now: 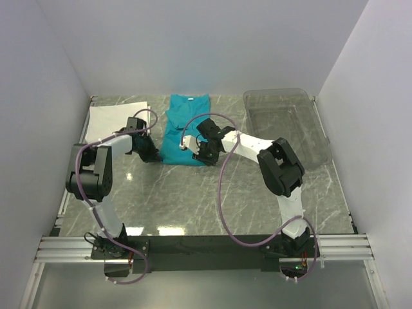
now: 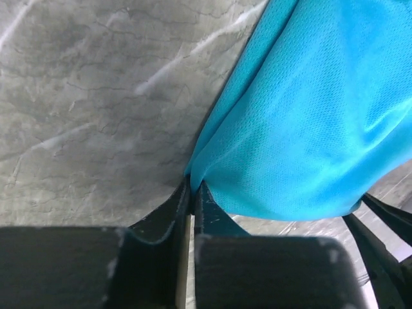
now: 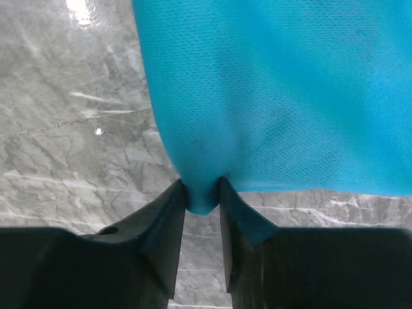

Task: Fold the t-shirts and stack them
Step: Fold the tshirt

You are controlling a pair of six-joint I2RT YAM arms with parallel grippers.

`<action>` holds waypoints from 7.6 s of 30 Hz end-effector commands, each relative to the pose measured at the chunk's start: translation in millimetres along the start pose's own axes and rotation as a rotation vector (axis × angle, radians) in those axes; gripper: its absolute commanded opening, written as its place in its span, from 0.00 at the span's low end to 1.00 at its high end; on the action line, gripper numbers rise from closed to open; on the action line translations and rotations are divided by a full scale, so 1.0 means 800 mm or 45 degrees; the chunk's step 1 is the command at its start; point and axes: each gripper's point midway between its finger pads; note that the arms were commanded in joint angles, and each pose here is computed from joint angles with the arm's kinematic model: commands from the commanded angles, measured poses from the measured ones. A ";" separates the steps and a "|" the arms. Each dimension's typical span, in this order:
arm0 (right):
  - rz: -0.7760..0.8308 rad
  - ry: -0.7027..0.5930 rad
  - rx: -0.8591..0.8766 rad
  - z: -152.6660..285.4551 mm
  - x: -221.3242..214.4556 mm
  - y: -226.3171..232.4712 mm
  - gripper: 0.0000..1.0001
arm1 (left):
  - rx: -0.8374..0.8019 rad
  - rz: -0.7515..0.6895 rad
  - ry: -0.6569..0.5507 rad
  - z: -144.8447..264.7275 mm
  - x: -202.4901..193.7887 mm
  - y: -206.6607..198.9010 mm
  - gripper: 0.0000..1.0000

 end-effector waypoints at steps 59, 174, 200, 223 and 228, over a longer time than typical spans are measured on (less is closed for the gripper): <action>-0.688 -0.239 -0.166 0.091 -0.034 -0.174 0.00 | -0.546 0.184 0.107 -0.010 0.085 -0.229 0.00; -0.730 0.019 0.422 0.068 -0.089 0.117 0.28 | -0.112 -0.481 0.374 0.001 -0.137 -0.054 0.28; -0.631 -0.103 0.293 0.118 -0.059 0.084 0.00 | -0.199 -0.508 0.284 0.050 -0.119 -0.094 0.01; -0.655 -0.105 0.359 0.097 -0.057 0.084 0.00 | -0.067 -0.463 0.371 0.020 -0.130 -0.051 0.37; -0.659 -0.102 0.358 0.096 -0.058 0.082 0.00 | -0.053 -0.468 0.371 0.014 -0.129 -0.048 0.37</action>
Point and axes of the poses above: each gripper's point midway between its finger pads, its own z axis back along the fingers, its own y axis along the line the jaws close on, x = y × z, and after that the axes turned 10 degrees about z, right-handed
